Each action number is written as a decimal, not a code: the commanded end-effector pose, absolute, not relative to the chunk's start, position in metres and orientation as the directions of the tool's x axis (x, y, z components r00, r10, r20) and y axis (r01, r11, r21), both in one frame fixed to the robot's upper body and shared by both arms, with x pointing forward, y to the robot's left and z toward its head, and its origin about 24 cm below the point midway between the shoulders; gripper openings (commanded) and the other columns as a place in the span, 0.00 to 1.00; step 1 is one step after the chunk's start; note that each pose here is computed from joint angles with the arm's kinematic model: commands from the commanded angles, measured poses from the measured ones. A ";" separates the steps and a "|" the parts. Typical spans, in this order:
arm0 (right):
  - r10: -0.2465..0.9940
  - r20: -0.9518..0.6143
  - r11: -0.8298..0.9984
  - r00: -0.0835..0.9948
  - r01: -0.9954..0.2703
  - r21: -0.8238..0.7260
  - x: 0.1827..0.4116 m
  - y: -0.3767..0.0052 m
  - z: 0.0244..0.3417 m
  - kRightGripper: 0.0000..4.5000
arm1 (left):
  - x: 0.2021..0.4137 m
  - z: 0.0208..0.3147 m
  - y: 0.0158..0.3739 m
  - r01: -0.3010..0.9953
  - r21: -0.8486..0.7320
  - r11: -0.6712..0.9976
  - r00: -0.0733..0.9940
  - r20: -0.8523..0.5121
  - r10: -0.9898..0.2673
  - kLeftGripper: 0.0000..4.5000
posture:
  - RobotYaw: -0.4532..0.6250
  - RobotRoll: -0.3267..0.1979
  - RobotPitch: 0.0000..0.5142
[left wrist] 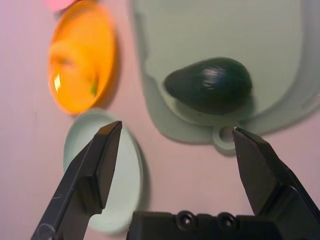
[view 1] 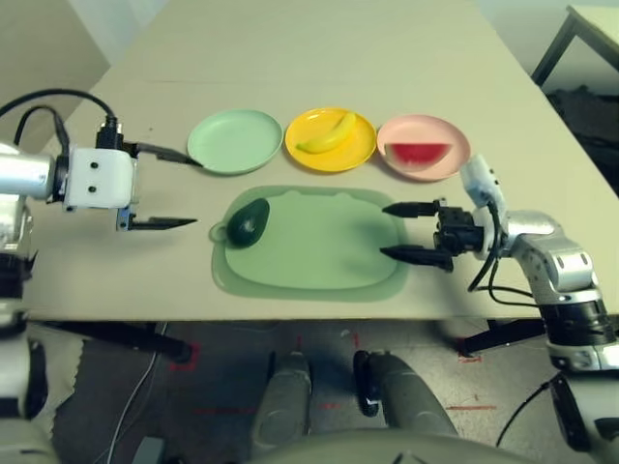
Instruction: Place the fruits into color-matched plates.
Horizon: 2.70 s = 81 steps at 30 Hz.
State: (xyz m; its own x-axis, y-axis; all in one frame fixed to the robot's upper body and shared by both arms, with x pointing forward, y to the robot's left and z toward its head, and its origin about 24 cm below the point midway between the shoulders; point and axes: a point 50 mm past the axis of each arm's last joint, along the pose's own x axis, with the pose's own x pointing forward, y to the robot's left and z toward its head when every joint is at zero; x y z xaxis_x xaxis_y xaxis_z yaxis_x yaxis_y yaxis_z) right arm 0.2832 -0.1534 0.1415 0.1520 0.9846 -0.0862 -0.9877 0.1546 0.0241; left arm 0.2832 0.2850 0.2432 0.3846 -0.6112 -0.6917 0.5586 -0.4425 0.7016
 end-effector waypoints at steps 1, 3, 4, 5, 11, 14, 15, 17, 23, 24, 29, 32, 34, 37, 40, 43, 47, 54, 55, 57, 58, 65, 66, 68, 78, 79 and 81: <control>0.988 -0.079 0.139 0.136 -0.990 0.037 0.279 -0.148 0.138 0.99 | 0.284 0.238 0.280 0.492 0.631 -0.600 0.326 -0.773 -0.545 1.00 | 0.42 0.62 0.31; 0.987 -0.074 0.143 0.140 -0.989 0.038 0.277 -0.147 0.138 0.99 | 0.287 0.237 0.275 0.451 0.595 -0.665 0.301 -0.803 -0.515 1.00 | 0.41 0.62 0.31; 0.987 -0.072 0.146 0.143 -0.989 0.037 0.277 -0.147 0.138 0.99 | 0.289 0.237 0.273 0.437 0.577 -0.691 0.290 -0.817 -0.499 1.00 | 0.40 0.62 0.31; 0.987 -0.069 0.149 0.147 -0.988 0.036 0.276 -0.147 0.138 0.99 | 0.290 0.236 0.271 0.422 0.561 -0.713 0.281 -0.828 -0.485 1.00 | 0.40 0.62 0.31; 0.983 -0.060 0.175 0.173 -0.984 0.038 0.274 -0.148 0.137 0.99 | 0.298 0.233 0.261 0.362 0.496 -0.789 0.235 -0.868 -0.437 1.00 | 0.37 0.62 0.31; 0.982 -0.062 0.182 0.179 -0.983 0.036 0.273 -0.148 0.137 0.99 | 0.301 0.232 0.256 0.341 0.488 -0.803 0.220 -0.872 -0.437 1.00 | 0.36 0.62 0.31; 0.981 -0.062 0.184 0.181 -0.982 0.036 0.273 -0.148 0.137 0.99 | 0.303 0.232 0.254 0.336 0.489 -0.805 0.215 -0.872 -0.440 1.00 | 0.36 0.62 0.30; 0.981 -0.059 0.189 0.186 -0.981 0.035 0.272 -0.148 0.137 0.99 | 0.305 0.229 0.250 0.331 0.488 -0.808 0.203 -0.873 -0.444 1.00 | 0.36 0.62 0.30; 0.979 -0.049 0.199 0.197 -0.979 0.033 0.272 -0.146 0.137 0.99 | 0.309 0.224 0.241 0.319 0.491 -0.810 0.181 -0.871 -0.457 1.00 | 0.35 0.62 0.30; 0.979 -0.048 0.201 0.200 -0.979 0.032 0.272 -0.146 0.137 0.99 | 0.310 0.223 0.240 0.319 0.492 -0.810 0.180 -0.871 -0.458 1.00 | 0.35 0.62 0.30; 0.977 -0.048 0.208 0.206 -0.978 0.024 0.273 -0.147 0.137 0.99 | 0.312 0.219 0.236 0.313 0.485 -0.817 0.165 -0.875 -0.456 1.00 | 0.34 0.62 0.30; 0.978 -0.043 0.206 0.205 -0.978 0.018 0.272 -0.147 0.139 0.99 | 0.312 0.215 0.234 0.306 0.478 -0.823 0.148 -0.878 -0.455 1.00 | 0.34 0.62 0.30; 0.978 -0.039 0.206 0.206 -0.978 0.014 0.272 -0.146 0.141 0.99 | 0.312 0.213 0.233 0.306 0.474 -0.826 0.142 -0.880 -0.452 1.00 | 0.33 0.62 0.30; 0.977 -0.034 0.209 0.209 -0.978 0.004 0.272 -0.145 0.144 0.99 | 0.313 0.212 0.232 0.307 0.466 -0.830 0.137 -0.884 -0.446 1.00 | 0.33 0.62 0.30; 0.977 -0.031 0.210 0.211 -0.978 -0.004 0.272 -0.145 0.146 0.99 | 0.314 0.212 0.232 0.315 0.456 -0.832 0.136 -0.889 -0.436 1.00 | 0.32 0.62 0.30; 0.977 -0.031 0.211 0.212 -0.977 -0.008 0.271 -0.144 0.147 0.99 | 0.315 0.210 0.233 0.331 0.441 -0.834 0.130 -0.897 -0.423 1.00 | 0.32 0.62 0.30; 0.976 -0.034 0.214 0.214 -0.977 -0.010 0.270 -0.145 0.146 0.99 | 0.318 0.206 0.232 0.381 0.442 -0.812 0.121 -0.895 -0.430 1.00 | 0.31 0.62 0.31; 0.975 -0.038 0.218 0.218 -0.976 -0.003 0.267 -0.145 0.144 0.99 | 0.321 0.204 0.229 0.413 0.440 -0.797 0.116 -0.894 -0.433 1.00 | 0.31 0.62 0.31; 0.975 -0.037 0.220 0.220 -0.975 -0.002 0.267 -0.145 0.144 0.99 | 0.322 0.203 0.228 0.415 0.442 -0.795 0.115 -0.893 -0.436 1.00 | 0.31 0.62 0.31; 0.974 -0.035 0.224 0.224 -0.975 -0.001 0.267 -0.145 0.144 0.99 | 0.323 0.202 0.226 0.419 0.446 -0.791 0.112 -0.890 -0.443 1.00 | 0.30 0.62 0.31; 0.974 -0.036 0.225 0.225 -0.974 -0.003 0.267 -0.146 0.145 0.99 | 0.323 0.202 0.226 0.420 0.446 -0.790 0.111 -0.890 -0.443 1.00 | 0.30 0.62 0.31; 0.972 -0.037 0.232 0.233 -0.973 -0.011 0.266 -0.147 0.146 0.99 | 0.324 0.197 0.222 0.421 0.446 -0.790 0.097 -0.888 -0.450 1.00 | 0.30 0.62 0.31; 0.972 -0.036 0.233 0.233 -0.972 -0.011 0.266 -0.147 0.146 0.99 | 0.324 0.197 0.221 0.420 0.445 -0.791 0.095 -0.888 -0.450 1.00 | 0.30 0.62 0.31; 0.972 -0.037 0.232 0.232 -0.973 -0.010 0.266 -0.147 0.146 0.99 | 0.324 0.196 0.221 0.420 0.444 -0.791 0.092 -0.888 -0.450 1.00 | 0.30 0.62 0.31; 0.972 -0.034 0.230 0.231 -0.973 -0.019 0.266 -0.146 0.147 0.99 | 0.324 0.194 0.221 0.446 0.427 -0.786 0.083 -0.895 -0.439 1.00 | 0.30 0.62 0.31; 0.973 -0.033 0.230 0.230 -0.973 -0.020 0.266 -0.146 0.147 0.99 | 0.324 0.194 0.222 0.455 0.423 -0.784 0.082 -0.896 -0.435 1.00 | 0.30 0.62 0.31; 0.973 -0.033 0.230 0.230 -0.973 -0.021 0.266 -0.146 0.147 0.99 | 0.325 0.193 0.223 0.469 0.415 -0.780 0.080 -0.899 -0.430 1.00 | 0.30 0.62 0.31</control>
State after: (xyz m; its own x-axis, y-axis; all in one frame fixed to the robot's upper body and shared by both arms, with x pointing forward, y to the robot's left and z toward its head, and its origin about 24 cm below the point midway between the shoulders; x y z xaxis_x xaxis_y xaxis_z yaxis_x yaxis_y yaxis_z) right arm 0.2684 -0.1466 0.1461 0.2396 0.9703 -0.0317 -0.9709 0.2394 -0.0114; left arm 0.3256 0.2211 0.1988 0.1026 -0.4618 -0.8810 0.4506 -0.7680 0.4550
